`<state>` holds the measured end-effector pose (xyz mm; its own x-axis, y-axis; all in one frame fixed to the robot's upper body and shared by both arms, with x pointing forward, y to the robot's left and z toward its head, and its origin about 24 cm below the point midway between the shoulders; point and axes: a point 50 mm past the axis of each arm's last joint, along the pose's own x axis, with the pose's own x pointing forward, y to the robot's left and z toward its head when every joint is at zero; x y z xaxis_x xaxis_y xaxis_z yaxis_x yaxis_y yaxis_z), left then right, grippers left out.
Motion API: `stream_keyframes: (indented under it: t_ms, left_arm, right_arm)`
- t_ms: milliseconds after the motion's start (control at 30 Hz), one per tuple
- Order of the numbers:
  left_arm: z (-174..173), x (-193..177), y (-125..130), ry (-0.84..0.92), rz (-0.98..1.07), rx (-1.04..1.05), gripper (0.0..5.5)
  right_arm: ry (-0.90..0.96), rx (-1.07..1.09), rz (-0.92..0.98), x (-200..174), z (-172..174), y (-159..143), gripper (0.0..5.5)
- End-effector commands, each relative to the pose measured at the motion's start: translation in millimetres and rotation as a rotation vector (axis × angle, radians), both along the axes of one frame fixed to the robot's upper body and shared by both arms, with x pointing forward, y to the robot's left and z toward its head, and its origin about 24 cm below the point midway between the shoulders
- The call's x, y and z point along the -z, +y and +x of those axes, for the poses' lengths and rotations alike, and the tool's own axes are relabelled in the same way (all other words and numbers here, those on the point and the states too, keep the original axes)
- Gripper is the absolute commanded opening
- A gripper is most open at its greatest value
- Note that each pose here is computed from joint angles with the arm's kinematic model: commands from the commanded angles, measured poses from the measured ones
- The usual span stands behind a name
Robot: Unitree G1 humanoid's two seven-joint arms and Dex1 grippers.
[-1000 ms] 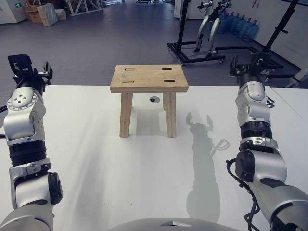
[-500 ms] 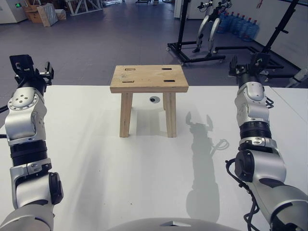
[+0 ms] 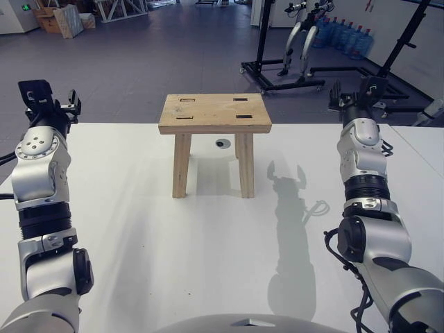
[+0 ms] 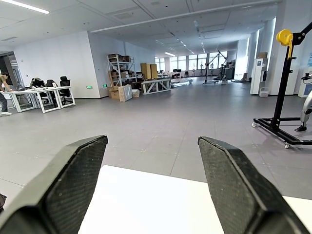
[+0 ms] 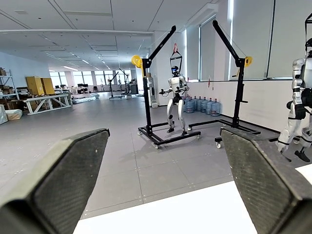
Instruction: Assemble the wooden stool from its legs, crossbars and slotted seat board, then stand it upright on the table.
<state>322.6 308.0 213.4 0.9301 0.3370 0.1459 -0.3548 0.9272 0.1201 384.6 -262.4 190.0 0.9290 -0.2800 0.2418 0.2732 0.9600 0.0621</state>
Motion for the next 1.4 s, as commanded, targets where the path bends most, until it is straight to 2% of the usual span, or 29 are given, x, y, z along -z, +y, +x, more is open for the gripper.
stream_keyframes:
  t_ms: [33,1400]
  left_arm:
    - [3.4,-6.9,-4.2,-0.022,0.009,0.01,3.41]
    - [6.0,-7.9,-11.0,-0.033,0.029,0.019,3.41]
  right_arm:
    - [-0.016,-0.005,-0.001,-3.6,2.1,4.7,4.2]
    - [-0.016,-0.008,0.005,-1.3,2.3,9.0,4.2]
